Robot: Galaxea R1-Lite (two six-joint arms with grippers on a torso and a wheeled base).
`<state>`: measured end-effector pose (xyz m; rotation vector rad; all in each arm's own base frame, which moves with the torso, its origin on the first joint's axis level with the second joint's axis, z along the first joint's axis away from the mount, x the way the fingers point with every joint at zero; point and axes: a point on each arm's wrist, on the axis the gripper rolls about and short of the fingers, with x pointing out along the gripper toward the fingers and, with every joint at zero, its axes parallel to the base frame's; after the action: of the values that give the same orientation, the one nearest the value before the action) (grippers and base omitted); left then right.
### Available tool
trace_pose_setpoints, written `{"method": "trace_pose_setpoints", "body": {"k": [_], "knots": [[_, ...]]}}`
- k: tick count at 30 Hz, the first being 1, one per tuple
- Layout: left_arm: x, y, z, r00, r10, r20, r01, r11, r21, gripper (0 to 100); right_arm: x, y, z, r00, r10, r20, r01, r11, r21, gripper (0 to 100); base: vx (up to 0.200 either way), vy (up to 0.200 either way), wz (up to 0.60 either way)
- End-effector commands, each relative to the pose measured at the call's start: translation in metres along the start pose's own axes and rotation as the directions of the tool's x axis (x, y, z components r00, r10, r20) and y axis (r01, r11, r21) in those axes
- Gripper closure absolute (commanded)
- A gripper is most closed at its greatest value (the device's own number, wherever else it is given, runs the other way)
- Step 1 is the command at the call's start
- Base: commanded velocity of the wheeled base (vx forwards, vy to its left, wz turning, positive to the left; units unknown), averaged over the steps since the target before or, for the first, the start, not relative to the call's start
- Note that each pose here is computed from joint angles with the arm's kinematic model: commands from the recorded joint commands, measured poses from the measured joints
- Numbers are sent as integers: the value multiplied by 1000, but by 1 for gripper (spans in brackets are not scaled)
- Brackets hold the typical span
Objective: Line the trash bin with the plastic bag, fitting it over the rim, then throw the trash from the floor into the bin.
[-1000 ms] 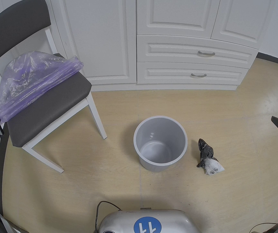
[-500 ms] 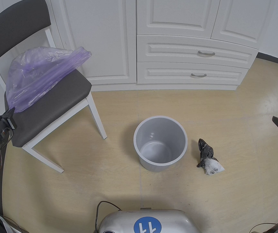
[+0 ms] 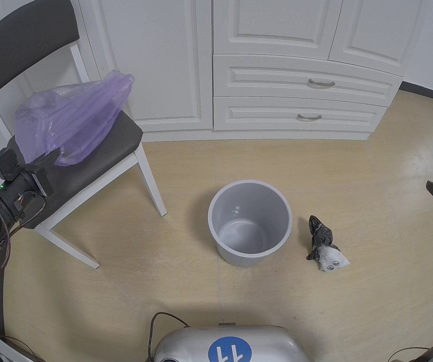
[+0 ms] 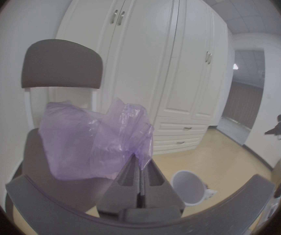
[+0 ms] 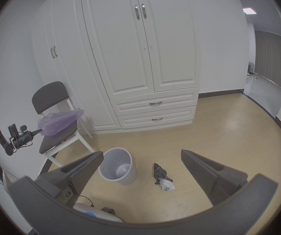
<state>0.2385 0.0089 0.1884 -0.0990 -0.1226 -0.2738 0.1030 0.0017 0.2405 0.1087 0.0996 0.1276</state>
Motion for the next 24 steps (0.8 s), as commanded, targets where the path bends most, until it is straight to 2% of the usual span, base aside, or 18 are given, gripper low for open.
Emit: {"method": "trace_pose_setpoints", "body": {"k": [1,8,12,15,21,24], "knots": [[-14,-50,42,977,-190,94,196,978,-67,100,-6,5,2,999,49,20,-49,999,-17,0,0,0,0],[-10,-76,41,951,-299,75,306,945,-118,100,-5,6,2,998,52,18,-51,998,-29,0,0,0,0],[-8,-91,40,944,-321,76,328,936,-127,100,-5,6,2,998,58,19,-58,998,-30,0,0,0,0],[-2,-110,38,937,-342,75,349,927,-135,100,-5,8,2,997,74,18,-73,997,-32,0,0,0,0],[13,-128,23,950,-312,33,313,949,-47,100,-4,9,2,997,81,13,-80,996,-32,0,0,0,0],[18,-148,19,955,-294,29,295,955,-31,100,-5,9,2,996,84,14,-83,996,-32,0,0,0,0]]}}
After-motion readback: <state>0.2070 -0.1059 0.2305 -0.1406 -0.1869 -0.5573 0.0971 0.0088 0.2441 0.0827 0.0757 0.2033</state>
